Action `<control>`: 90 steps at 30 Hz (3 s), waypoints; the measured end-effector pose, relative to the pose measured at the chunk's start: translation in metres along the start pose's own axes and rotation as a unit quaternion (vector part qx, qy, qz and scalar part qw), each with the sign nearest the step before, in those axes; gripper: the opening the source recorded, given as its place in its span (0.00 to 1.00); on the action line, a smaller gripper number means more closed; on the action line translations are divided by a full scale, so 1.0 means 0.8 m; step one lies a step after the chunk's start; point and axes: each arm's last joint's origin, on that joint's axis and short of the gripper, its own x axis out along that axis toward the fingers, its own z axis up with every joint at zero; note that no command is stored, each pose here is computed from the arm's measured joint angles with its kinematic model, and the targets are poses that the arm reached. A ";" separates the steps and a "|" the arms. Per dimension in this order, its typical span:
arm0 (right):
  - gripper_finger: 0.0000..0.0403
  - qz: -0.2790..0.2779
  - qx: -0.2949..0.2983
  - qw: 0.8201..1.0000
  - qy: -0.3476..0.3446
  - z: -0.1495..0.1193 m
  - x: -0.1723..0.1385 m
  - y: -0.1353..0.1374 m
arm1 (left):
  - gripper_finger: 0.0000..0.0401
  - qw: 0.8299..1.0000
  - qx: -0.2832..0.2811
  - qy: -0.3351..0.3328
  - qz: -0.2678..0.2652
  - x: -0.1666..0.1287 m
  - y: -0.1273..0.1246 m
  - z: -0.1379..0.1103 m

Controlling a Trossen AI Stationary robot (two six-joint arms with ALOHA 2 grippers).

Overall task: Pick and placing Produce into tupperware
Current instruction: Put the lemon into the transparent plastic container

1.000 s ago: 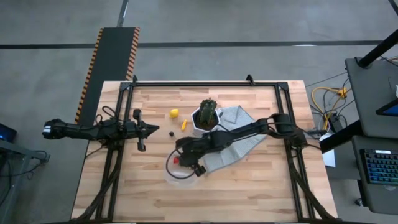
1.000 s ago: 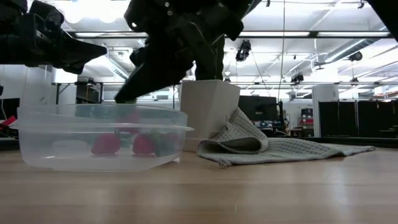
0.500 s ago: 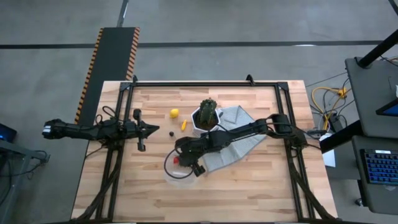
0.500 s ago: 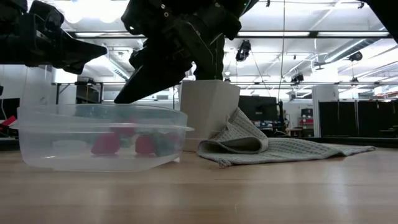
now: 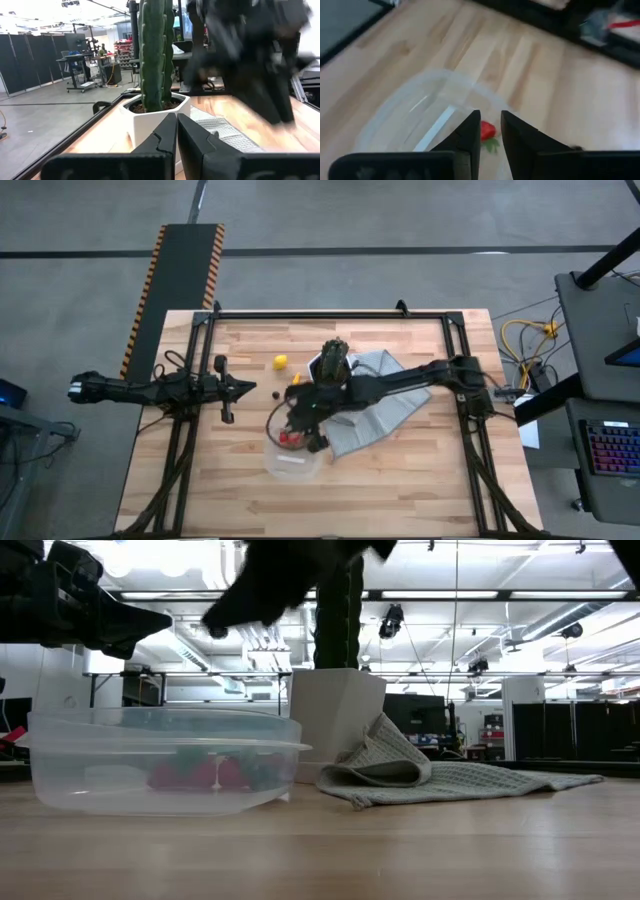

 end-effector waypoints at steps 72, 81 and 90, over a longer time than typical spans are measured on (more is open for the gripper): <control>0.15 -0.314 0.005 0.903 -0.293 -0.233 -0.287 0.133 | 0.44 0.946 -0.020 0.022 0.322 0.050 0.021 0.126; 0.16 -0.331 0.024 0.901 -0.280 -0.238 -0.287 0.124 | 0.45 0.924 -0.038 0.153 0.348 0.095 0.030 0.161; 0.15 -0.327 0.036 0.900 -0.285 -0.238 -0.287 0.124 | 0.45 0.907 -0.133 0.268 0.298 0.140 0.062 0.168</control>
